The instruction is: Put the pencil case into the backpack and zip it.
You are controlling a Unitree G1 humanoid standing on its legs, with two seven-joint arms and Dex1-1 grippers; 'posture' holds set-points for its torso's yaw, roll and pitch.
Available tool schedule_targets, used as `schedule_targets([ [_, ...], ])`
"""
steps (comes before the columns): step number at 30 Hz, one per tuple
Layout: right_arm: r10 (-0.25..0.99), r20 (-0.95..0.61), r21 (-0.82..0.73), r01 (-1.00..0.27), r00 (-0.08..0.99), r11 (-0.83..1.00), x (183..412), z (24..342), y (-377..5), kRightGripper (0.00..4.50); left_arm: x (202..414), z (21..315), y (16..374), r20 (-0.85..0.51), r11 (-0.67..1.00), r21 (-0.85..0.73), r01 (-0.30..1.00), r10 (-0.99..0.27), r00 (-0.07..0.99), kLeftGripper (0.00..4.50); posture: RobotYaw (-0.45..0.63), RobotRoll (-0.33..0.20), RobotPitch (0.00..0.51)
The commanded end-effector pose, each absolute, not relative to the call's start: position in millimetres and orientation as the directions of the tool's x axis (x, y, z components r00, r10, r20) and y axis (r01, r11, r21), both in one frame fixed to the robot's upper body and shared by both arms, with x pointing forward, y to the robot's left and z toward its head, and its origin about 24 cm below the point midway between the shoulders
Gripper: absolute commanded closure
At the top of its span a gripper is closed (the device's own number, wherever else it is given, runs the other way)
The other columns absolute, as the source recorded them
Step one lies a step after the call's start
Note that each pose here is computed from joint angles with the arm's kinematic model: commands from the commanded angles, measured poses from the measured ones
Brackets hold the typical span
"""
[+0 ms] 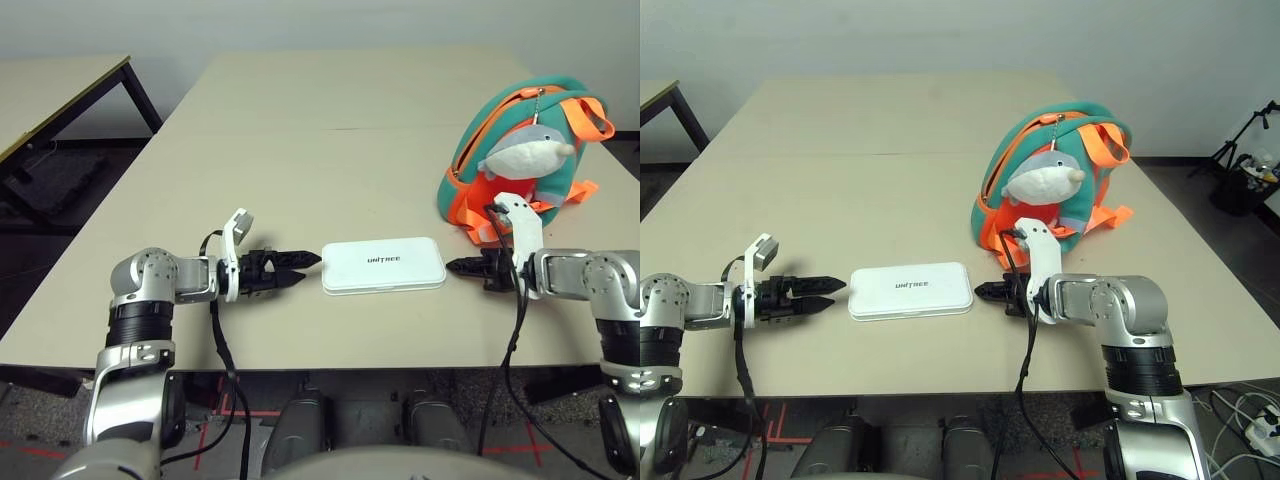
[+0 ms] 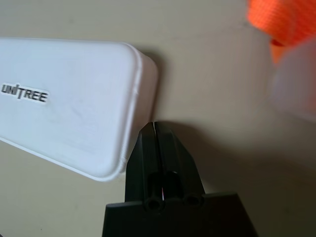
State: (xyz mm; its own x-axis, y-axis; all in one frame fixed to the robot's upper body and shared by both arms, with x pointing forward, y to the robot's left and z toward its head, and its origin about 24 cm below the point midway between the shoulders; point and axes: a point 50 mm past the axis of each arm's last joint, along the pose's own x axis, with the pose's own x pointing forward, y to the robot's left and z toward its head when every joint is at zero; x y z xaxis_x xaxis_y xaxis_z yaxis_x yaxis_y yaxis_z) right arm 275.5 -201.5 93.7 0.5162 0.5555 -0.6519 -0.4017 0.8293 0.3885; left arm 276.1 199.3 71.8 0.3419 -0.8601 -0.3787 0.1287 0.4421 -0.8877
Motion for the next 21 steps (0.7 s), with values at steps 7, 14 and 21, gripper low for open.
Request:
schedule_targets([
  [7, 0.595, -0.632, 0.383, -0.467, 0.496, 0.797, 282.1, 93.3, -180.7, 4.48, 276.1, 50.2, 178.9, -0.420, 0.446, -0.893, 0.062, -0.874, 0.246, 0.00, 0.07, 0.000, 0.031],
  [14, 0.622, -0.613, 0.397, -0.491, 0.487, 0.775, 284.8, 94.1, -166.4, 4.48, 271.2, 47.2, 175.2, -0.414, 0.433, -0.900, 0.055, -0.886, 0.209, 0.00, 0.06, 0.000, 0.027],
  [21, 0.654, -0.586, 0.411, -0.521, 0.477, 0.748, 288.4, 98.8, -152.4, 4.48, 265.2, 44.2, 178.5, -0.410, 0.428, -0.903, 0.049, -0.889, 0.202, 0.00, 0.07, 0.000, 0.026],
])
